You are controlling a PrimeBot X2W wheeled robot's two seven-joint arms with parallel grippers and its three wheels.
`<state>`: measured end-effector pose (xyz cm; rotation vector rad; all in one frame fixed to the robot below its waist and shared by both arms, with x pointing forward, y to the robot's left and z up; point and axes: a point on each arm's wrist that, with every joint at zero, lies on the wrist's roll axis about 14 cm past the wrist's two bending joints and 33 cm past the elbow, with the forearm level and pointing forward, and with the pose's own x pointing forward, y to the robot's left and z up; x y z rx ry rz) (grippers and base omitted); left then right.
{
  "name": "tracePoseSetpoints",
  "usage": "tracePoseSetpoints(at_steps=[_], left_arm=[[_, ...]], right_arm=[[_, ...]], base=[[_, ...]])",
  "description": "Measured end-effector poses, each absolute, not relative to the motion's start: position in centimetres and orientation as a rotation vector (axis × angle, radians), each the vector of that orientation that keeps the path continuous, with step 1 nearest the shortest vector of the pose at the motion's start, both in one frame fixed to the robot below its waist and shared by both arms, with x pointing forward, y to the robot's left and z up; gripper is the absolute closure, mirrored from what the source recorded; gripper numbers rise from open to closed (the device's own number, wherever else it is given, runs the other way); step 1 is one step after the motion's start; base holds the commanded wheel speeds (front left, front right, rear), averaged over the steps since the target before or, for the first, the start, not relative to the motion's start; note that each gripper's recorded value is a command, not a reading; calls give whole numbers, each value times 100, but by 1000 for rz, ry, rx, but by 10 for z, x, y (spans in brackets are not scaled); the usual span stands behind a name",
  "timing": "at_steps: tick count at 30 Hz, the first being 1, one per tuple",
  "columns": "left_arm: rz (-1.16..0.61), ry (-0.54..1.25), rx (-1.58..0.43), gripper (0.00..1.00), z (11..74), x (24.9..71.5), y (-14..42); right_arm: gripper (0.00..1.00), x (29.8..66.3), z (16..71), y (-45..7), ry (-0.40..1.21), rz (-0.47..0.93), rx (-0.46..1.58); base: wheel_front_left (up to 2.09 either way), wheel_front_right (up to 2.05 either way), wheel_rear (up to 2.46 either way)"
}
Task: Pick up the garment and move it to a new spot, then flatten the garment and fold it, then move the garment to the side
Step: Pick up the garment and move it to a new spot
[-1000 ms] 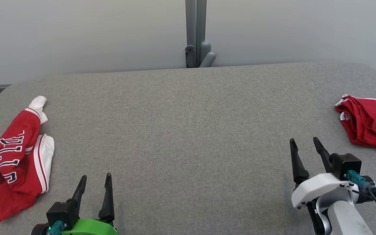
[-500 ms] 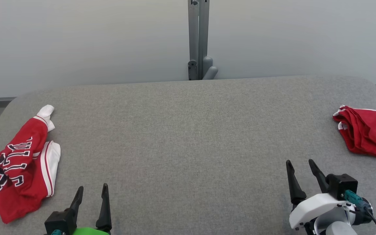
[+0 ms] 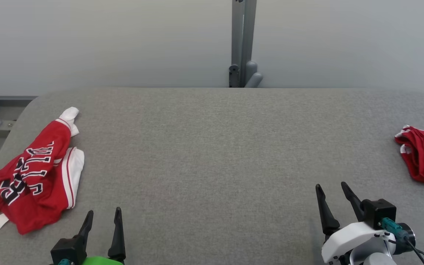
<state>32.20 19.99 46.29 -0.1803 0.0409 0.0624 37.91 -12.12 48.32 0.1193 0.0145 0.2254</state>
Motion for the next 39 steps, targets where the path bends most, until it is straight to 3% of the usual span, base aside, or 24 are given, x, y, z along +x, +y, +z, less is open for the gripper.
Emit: tracePoseSetpoints(at_steps=[8, 25, 32, 39], left_arm=[[217, 42, -181, 0, 458, 298, 243], [663, 54, -188, 0, 446, 193, 341], [701, 90, -198, 0, 438, 181, 344], [626, 91, -223, 0, 436, 199, 336]], right_arm=[[0, 388, 481, -70, 29, 375, 105], [0, 387, 480, 87, 55, 824, 83], [0, 387, 467, 103, 93, 868, 92], [0, 395, 462, 87, 97, 817, 81]], base=[[0, 0, 0], [0, 0, 0], [0, 0, 0], [0, 0, 0]])
